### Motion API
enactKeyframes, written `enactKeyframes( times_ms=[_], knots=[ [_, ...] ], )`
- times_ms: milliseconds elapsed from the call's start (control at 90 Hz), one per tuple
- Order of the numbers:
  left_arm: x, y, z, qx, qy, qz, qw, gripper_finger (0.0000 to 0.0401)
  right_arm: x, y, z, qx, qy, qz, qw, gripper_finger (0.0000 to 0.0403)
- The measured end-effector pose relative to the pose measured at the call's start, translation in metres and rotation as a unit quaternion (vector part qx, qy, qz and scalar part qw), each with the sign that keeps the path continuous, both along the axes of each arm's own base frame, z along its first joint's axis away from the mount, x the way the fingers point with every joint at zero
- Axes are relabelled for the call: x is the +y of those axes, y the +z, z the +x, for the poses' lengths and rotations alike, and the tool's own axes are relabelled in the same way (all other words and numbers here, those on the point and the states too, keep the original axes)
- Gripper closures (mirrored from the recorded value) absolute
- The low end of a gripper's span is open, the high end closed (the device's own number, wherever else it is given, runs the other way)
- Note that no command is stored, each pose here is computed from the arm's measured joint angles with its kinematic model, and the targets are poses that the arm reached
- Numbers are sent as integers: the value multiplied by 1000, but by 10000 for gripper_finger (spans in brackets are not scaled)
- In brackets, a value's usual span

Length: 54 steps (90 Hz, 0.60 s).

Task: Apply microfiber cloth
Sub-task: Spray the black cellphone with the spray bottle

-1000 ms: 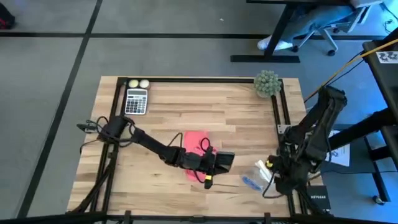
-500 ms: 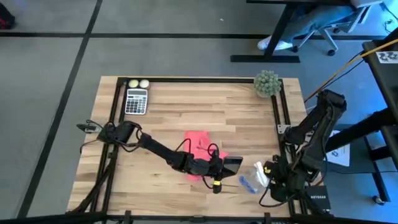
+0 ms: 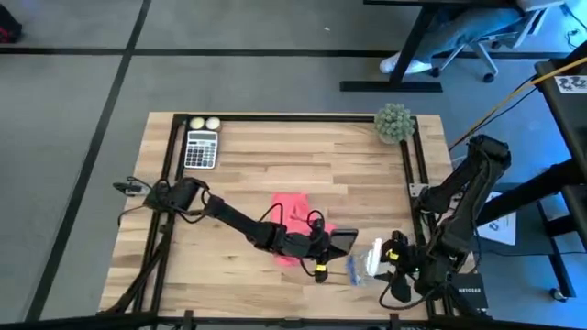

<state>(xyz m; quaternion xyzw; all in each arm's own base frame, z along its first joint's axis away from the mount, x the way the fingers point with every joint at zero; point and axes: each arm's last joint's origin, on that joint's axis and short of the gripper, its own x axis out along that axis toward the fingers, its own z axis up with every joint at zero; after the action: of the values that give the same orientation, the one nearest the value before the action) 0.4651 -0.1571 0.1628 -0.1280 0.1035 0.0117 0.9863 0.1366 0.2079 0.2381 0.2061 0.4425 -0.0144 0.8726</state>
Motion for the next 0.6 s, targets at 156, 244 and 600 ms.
enactKeyframes(
  times_ms=[156, 244, 600],
  knots=[
    [1, -1, -2, 26, 1, 21, 999, 381, -1, 0, 8, -1, 35, -8, 999, 191],
    [3, 9, -7, 47, 0, 31, 998, 381, -3, 12, 3, -2, 39, -5, 999, 191],
    [18, 87, -38, 76, 2, 120, 990, 381, -12, 54, -11, -110, 2, 1, 994, 191]
  ],
)
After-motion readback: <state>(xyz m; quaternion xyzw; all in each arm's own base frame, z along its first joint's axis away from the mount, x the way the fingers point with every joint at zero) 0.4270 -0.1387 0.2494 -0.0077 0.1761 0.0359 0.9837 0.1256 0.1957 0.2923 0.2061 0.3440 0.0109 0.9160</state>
